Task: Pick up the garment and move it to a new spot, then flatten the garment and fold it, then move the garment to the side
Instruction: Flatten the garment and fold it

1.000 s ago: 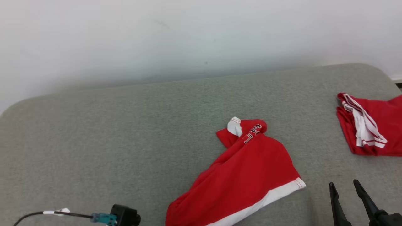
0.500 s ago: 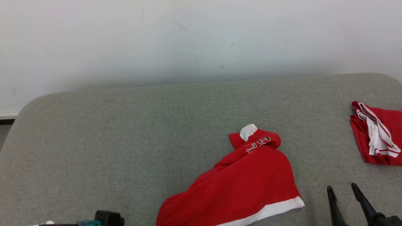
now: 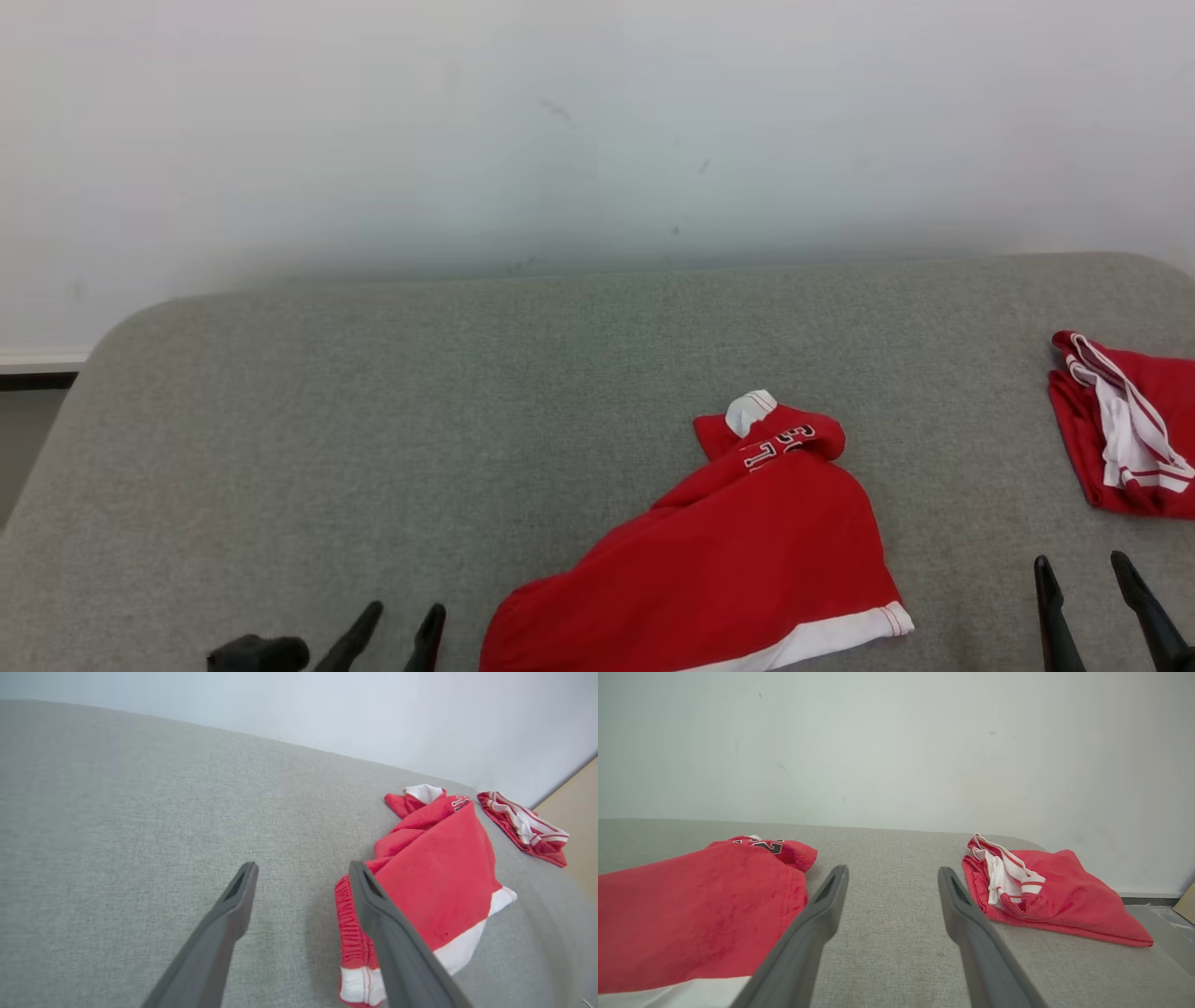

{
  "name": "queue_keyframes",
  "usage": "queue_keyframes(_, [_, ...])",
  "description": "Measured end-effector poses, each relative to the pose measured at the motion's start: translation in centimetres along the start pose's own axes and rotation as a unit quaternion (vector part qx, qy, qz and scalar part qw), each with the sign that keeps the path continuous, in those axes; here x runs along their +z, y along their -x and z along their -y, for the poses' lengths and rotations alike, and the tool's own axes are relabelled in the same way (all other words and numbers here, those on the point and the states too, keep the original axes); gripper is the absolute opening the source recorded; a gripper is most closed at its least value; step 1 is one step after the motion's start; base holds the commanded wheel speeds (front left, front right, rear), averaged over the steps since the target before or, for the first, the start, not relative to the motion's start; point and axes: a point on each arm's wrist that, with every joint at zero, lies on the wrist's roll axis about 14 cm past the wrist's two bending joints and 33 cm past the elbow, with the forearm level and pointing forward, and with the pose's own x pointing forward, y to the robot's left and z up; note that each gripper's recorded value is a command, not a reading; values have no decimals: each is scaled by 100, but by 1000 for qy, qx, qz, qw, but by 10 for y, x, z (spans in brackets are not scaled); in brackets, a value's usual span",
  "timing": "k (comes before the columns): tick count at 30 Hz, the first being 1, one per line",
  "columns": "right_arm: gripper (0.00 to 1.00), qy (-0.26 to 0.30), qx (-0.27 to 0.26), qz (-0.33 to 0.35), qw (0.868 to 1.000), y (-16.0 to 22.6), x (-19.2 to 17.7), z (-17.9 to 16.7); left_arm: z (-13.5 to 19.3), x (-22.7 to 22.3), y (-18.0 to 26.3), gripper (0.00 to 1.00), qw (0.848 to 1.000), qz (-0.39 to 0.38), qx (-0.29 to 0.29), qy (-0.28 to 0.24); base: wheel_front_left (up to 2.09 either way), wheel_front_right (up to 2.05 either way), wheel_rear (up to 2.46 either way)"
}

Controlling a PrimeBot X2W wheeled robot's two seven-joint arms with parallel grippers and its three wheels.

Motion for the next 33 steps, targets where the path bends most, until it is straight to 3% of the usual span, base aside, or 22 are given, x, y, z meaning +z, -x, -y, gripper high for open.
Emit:
queue_keyframes(7, [100,12,4,9,1000,-1,6,1,-7,34,10,100,993,101,63,-24,0,0,0])
queue_keyframes(10, [100,11,12,10,1000,-2,7,-5,-17,31,20,100,988,112,90,-60,0,0,0])
queue_keyframes(14, [100,6,25,6,1000,-1,3,-16,-24,33,29,100,982,132,118,-61,0,0,0])
queue_keyframes(33, [100,-12,36,-6,999,4,-5,-28,-26,20,38,100,983,134,114,-56,0,0,0])
